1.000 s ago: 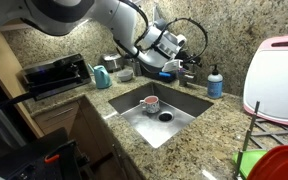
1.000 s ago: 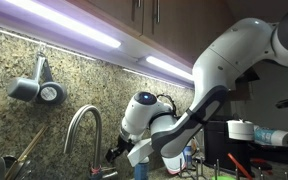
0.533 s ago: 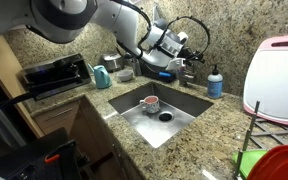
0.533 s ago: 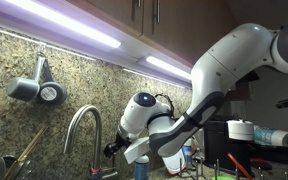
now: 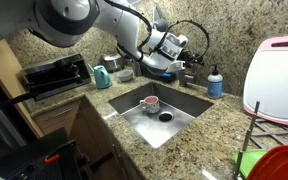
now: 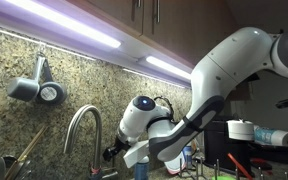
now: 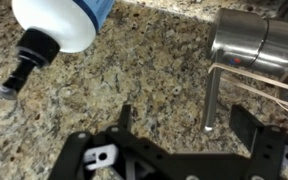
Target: Open the tap
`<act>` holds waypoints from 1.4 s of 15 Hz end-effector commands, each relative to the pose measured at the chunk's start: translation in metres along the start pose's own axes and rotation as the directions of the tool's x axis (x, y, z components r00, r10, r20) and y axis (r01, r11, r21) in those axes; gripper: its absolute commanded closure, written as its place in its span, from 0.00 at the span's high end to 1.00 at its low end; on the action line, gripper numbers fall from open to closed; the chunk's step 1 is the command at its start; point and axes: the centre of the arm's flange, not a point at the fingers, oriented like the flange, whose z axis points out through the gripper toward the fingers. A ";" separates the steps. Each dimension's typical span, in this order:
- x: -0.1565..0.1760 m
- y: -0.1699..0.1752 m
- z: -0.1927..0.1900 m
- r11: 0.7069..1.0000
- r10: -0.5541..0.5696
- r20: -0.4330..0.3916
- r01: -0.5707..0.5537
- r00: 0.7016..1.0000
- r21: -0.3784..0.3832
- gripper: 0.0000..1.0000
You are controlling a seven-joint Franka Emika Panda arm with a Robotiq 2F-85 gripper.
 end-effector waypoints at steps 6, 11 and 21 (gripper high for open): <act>-0.004 -0.001 -0.002 1.000 -0.004 -0.001 0.004 1.000 0.004 1.00; -0.010 -0.007 -0.004 1.000 -0.011 0.004 0.011 1.000 0.003 1.00; -0.011 -0.014 0.000 1.000 -0.010 0.014 0.010 1.000 -0.006 0.58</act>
